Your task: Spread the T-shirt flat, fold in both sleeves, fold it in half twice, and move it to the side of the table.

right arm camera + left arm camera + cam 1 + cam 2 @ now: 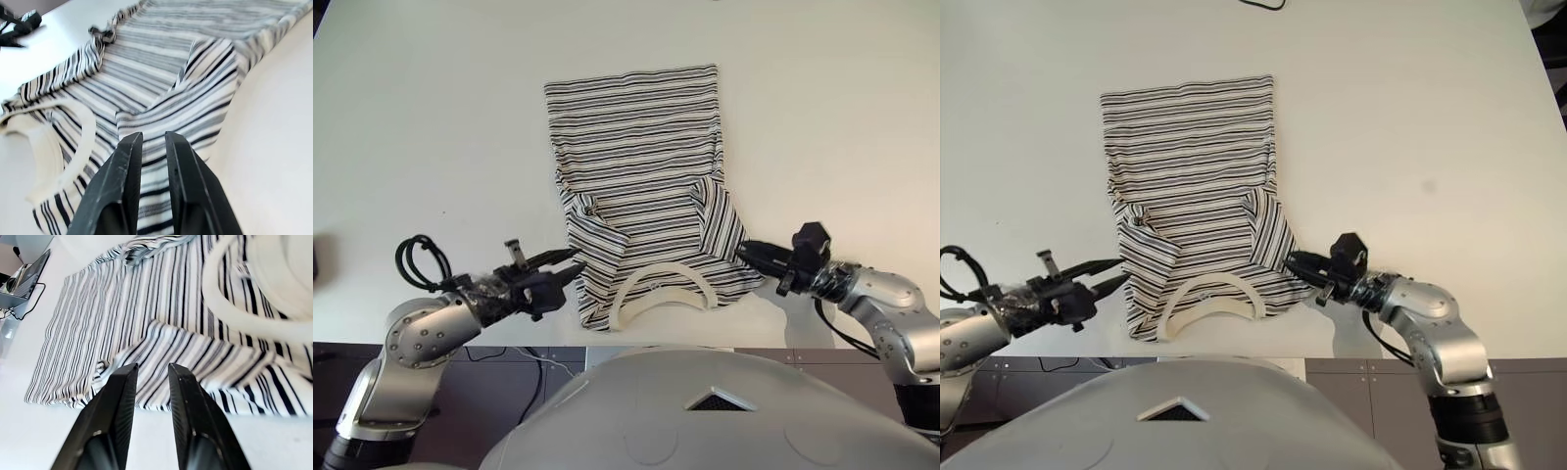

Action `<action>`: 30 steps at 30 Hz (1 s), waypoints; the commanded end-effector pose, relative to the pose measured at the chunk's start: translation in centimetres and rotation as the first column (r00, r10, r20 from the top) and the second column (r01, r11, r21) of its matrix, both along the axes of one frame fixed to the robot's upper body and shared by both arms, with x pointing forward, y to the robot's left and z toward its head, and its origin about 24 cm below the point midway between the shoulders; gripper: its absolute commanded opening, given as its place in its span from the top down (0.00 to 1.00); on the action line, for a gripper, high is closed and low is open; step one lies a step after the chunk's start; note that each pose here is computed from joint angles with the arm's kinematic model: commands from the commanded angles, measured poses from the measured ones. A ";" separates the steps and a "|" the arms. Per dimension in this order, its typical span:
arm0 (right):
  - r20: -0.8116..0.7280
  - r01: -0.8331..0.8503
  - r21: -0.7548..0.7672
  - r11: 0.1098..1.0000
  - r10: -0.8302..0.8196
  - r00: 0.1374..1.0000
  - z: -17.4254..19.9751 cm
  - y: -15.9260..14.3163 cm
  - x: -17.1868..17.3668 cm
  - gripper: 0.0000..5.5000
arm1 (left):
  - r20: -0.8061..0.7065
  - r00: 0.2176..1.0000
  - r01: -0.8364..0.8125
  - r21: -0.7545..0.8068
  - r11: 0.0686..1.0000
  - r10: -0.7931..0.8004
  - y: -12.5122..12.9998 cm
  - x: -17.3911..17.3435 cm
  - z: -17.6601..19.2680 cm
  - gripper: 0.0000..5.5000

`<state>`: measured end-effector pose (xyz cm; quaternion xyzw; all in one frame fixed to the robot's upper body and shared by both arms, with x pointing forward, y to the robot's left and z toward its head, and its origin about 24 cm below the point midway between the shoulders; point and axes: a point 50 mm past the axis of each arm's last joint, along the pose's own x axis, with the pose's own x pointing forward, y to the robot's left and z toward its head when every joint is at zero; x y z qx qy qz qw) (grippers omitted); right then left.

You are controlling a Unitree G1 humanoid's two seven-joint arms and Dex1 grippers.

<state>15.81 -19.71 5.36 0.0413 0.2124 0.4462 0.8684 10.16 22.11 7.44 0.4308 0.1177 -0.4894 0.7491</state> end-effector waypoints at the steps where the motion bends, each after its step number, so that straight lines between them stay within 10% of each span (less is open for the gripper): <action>1: 0.132 0.055 0.055 0.997 -0.062 0.989 4.2 -0.8 2.8 0.85 | 0.042 0.985 0.164 0.121 0.979 -0.170 1.2 -2.2 -1.6 0.70; 24: 0.183 0.081 -0.050 0.996 -0.070 0.981 5.3 -2.4 5.0 0.85 | 0.091 0.952 0.278 0.154 0.948 -0.293 -0.5 -4.9 -5.7 0.67; 30: 0.177 0.033 -0.137 0.990 -0.008 0.984 4.4 -3.0 4.2 0.85 | 0.038 0.957 0.279 0.141 0.950 -0.287 0.1 -5.4 -5.6 0.87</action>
